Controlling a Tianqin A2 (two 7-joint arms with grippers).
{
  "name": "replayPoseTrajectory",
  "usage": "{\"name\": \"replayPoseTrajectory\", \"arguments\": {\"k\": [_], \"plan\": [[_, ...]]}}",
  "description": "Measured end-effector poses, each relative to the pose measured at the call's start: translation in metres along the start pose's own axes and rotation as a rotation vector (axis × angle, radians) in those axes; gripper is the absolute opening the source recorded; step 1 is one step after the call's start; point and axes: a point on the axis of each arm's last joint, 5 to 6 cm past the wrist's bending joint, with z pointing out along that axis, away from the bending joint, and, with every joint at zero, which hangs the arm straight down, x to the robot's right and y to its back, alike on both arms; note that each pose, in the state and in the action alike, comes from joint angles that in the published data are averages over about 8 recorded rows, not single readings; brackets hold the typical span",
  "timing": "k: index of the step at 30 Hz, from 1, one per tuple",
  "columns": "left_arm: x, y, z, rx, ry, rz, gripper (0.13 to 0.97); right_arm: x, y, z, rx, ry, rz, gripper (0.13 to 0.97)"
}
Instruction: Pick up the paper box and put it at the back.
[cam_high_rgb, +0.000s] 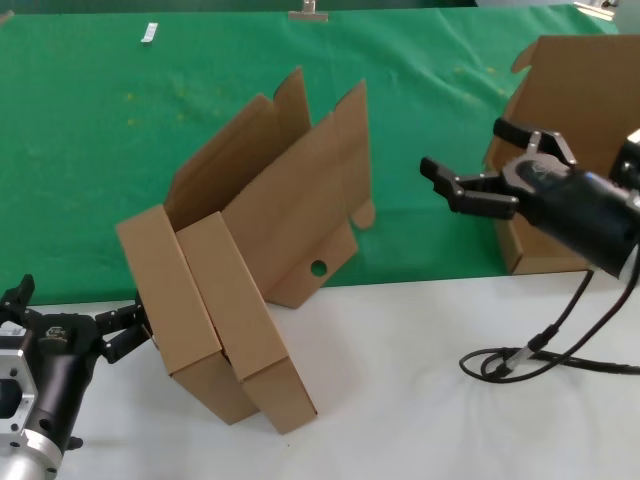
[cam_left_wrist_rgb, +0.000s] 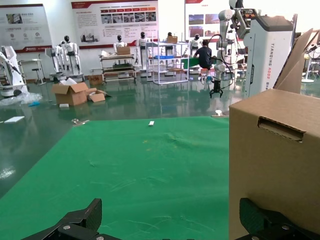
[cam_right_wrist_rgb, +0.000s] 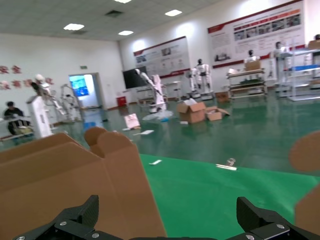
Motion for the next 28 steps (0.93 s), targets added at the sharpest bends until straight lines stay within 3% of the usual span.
{"name": "replayPoseTrajectory", "arguments": {"k": [28], "plan": [[0.0000,0.0000,0.000,0.000,0.000,0.001,0.966,-0.067,0.063,-0.040,-0.077,0.267,-0.014,0.966]]}}
